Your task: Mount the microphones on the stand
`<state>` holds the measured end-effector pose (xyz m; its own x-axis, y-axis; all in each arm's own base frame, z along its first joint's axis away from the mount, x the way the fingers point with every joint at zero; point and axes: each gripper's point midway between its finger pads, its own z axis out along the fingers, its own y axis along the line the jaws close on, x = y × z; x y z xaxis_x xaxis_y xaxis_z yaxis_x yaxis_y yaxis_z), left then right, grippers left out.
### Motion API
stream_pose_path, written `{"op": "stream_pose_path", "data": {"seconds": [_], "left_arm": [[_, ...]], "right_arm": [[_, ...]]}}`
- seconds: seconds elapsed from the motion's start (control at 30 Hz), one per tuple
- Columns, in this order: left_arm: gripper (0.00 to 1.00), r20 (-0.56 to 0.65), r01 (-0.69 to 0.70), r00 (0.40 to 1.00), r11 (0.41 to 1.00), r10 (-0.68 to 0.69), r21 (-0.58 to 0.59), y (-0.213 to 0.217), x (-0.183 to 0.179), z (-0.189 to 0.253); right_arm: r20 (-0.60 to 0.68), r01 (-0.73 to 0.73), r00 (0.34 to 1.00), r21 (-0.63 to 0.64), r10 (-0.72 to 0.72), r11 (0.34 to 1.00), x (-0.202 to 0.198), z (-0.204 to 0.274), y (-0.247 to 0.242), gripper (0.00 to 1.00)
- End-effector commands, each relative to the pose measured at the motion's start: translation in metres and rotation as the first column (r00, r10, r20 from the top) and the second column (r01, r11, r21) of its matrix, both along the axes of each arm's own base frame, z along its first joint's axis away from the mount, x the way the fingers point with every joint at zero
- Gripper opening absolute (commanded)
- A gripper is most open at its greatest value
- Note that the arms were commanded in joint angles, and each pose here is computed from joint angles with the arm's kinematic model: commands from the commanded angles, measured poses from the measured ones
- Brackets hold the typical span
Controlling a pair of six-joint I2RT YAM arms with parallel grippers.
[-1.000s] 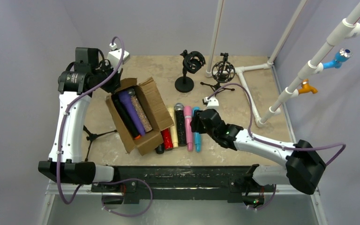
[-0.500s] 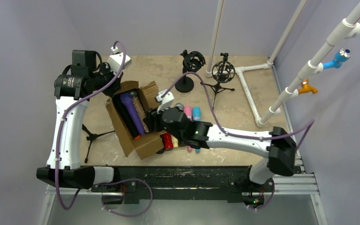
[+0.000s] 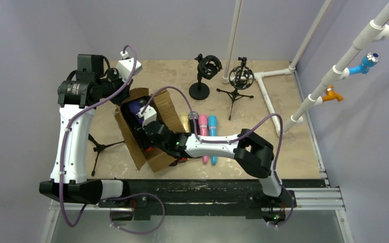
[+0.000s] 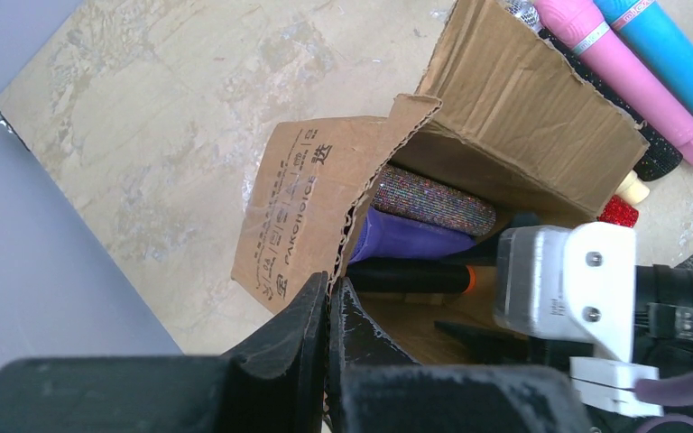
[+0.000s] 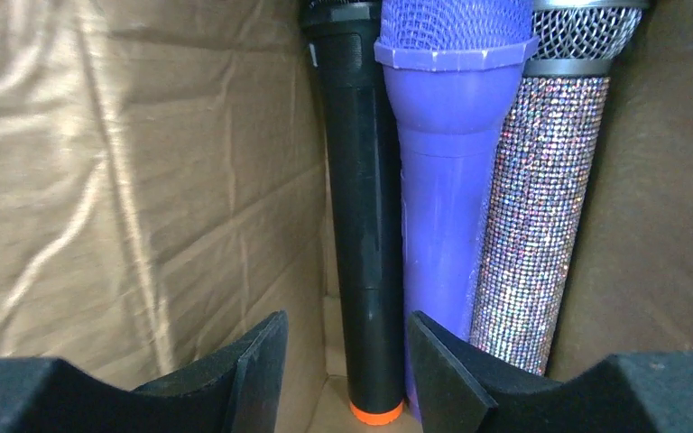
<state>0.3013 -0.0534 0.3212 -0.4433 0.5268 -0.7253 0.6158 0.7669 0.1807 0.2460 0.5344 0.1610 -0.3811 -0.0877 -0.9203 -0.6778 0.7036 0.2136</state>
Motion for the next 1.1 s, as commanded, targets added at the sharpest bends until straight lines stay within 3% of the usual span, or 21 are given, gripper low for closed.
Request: {"op": "stream_pose_path", "data": {"seconds": [0.0,0.4,0.9,1.0,1.07], "left_arm": [[0.0,0.107,0.033,0.994,0.999,-0.031,-0.017,-0.005,-0.002,0.027],[0.0,0.111,0.051,0.993,0.998,-0.048,-0.026,-0.008,-0.005,0.023],[0.0,0.099,0.081,0.992,0.996,-0.077,-0.046,-0.014,-0.009,0.018],[0.0,0.099,0.083,0.992,0.996,-0.078,-0.044,-0.014,-0.009,0.018],[0.0,0.098,0.084,0.992,0.996,-0.079,-0.042,-0.014,-0.01,0.017]], "right_arm": [[0.075,0.06,0.995,0.096,-0.068,0.994,0.021,0.043,0.01,0.54],[0.095,0.129,0.986,0.076,-0.136,0.989,0.046,0.035,0.0,0.49],[0.063,0.211,0.975,0.04,-0.213,0.977,0.062,0.002,0.02,0.34],[0.085,0.206,0.974,0.047,-0.209,0.977,0.055,0.007,0.028,0.34],[0.106,0.195,0.974,0.049,-0.199,0.98,0.05,0.01,0.034,0.4]]}}
